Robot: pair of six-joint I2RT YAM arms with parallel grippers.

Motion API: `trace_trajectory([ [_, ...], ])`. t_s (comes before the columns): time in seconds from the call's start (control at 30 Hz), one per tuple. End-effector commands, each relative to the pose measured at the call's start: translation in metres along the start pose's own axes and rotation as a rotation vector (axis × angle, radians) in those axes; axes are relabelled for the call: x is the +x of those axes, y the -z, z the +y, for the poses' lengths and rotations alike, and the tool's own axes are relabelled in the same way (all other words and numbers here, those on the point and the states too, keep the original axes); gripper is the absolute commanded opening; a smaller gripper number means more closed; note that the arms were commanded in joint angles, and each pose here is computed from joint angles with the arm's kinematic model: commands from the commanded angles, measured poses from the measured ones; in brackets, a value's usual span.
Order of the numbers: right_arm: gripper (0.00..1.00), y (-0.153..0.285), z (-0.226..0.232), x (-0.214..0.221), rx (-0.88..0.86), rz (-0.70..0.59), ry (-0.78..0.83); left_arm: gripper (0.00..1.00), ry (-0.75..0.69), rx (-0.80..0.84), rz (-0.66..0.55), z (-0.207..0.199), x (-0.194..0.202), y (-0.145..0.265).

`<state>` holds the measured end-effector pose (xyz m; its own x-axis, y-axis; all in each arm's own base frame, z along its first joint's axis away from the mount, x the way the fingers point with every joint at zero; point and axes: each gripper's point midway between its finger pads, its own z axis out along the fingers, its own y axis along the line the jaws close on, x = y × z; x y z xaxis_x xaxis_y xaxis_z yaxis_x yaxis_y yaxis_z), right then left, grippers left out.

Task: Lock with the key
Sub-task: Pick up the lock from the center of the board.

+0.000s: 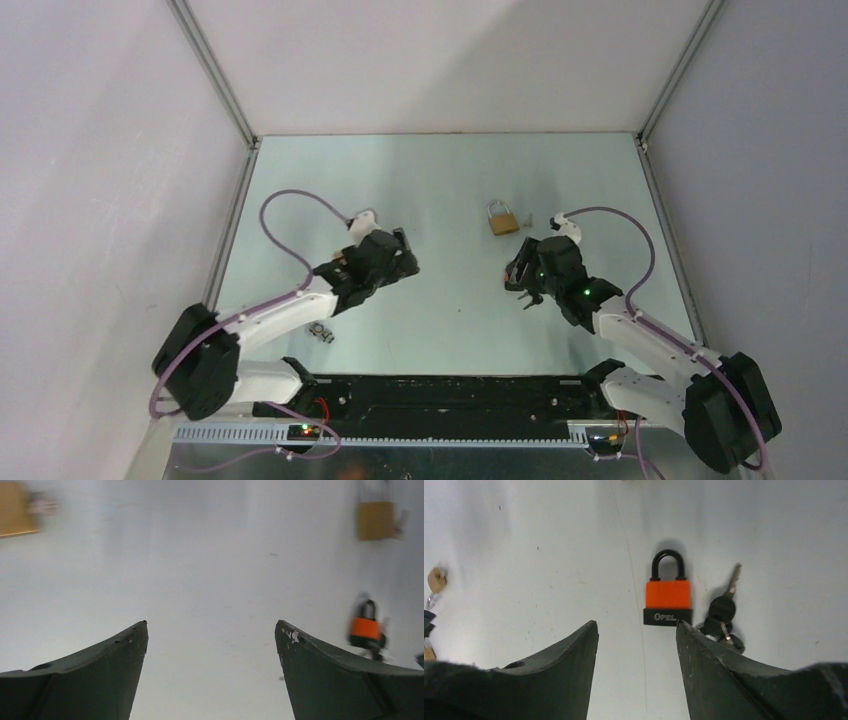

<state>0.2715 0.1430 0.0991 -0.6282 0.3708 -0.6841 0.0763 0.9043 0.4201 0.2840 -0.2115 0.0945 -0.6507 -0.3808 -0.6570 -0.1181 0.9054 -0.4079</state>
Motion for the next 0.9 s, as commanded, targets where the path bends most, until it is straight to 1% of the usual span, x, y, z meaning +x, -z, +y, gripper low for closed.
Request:
trace_trajectory([
  [0.0, 0.61, -0.004, 0.028, -0.010, -0.050, -0.023, -0.016, 1.00, 0.007, -0.324, -0.066, 0.098, -0.009, 0.023],
  [0.03, 0.61, -0.006, 0.030, -0.006, -0.052, -0.012, -0.013, 1.00, 0.019, -0.357, -0.063, 0.112, -0.004, 0.026],
  [0.07, 0.61, -0.006, 0.032, -0.005, -0.055, -0.007, -0.014, 1.00, 0.053, -0.367, -0.094, 0.120, -0.013, 0.031],
  [0.1, 0.61, -0.007, 0.034, -0.002, -0.058, 0.002, -0.011, 1.00, 0.061, -0.391, -0.090, 0.133, -0.007, 0.034],
  [0.3, 0.61, -0.010, 0.040, 0.007, -0.074, 0.029, -0.011, 1.00, 0.191, -0.544, -0.149, 0.201, -0.010, 0.056],
  [0.37, 0.61, -0.013, 0.041, 0.010, -0.077, 0.039, -0.009, 1.00, 0.214, -0.576, -0.158, 0.215, -0.010, 0.061],
  [0.5, 0.61, -0.019, 0.042, 0.016, -0.083, 0.064, -0.005, 1.00, 0.264, -0.644, -0.166, 0.237, -0.013, 0.068],
  [0.67, 0.60, -0.024, 0.042, 0.021, -0.088, 0.087, -0.006, 1.00, 0.347, -0.688, -0.133, 0.252, -0.010, 0.068],
  [0.87, 0.60, -0.026, 0.039, 0.015, -0.092, 0.084, -0.024, 0.90, 0.372, -0.706, -0.060, 0.253, -0.001, 0.060],
])
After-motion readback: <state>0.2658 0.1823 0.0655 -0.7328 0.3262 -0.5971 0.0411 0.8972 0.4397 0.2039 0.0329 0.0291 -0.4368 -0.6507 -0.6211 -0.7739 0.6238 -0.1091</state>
